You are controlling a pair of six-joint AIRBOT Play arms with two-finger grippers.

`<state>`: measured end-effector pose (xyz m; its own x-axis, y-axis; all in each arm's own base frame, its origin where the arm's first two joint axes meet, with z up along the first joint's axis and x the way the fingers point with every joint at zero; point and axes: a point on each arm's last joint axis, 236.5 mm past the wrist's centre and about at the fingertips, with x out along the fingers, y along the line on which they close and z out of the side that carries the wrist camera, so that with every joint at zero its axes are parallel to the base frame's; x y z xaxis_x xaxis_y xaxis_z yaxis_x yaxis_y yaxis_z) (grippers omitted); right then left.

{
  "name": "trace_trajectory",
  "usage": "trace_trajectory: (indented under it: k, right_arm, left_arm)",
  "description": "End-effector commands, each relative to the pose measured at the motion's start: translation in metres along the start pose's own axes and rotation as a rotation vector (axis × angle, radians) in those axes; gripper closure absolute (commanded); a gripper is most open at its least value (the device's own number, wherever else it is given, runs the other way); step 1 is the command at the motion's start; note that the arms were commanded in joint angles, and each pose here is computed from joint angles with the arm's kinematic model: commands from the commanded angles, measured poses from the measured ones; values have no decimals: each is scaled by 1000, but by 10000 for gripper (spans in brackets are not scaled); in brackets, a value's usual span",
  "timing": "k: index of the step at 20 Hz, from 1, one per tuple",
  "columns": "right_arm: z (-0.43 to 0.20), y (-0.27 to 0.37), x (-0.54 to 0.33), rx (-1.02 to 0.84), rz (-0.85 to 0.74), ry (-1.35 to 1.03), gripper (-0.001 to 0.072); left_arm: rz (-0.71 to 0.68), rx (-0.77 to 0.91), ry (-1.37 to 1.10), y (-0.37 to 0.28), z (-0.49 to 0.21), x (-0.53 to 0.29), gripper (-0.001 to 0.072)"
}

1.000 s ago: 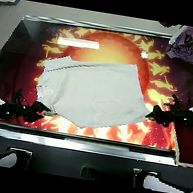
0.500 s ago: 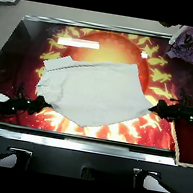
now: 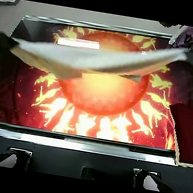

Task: Fold the clothes and pants, and hang the long-sleeved shirts on hangers.

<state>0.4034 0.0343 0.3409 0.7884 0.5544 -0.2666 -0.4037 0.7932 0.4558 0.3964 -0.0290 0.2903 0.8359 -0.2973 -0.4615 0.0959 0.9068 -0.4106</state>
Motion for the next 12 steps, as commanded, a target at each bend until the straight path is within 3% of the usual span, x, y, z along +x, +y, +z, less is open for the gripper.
trace_trajectory:
  k: [1, 8, 12]
  right_arm:
    - [76, 99, -87, -284, -110, -239, 680]
    - [104, 191, -229, -535, -427, -625, 680]
    - [96, 153, -197, -405, -413, -497, 680]
  left_arm:
    - [119, 154, -291, -43, 75, -131, 693]
    - [325, 85, -679, -52, 66, -315, 693]
    - [354, 57, -599, -36, 64, -288, 694]
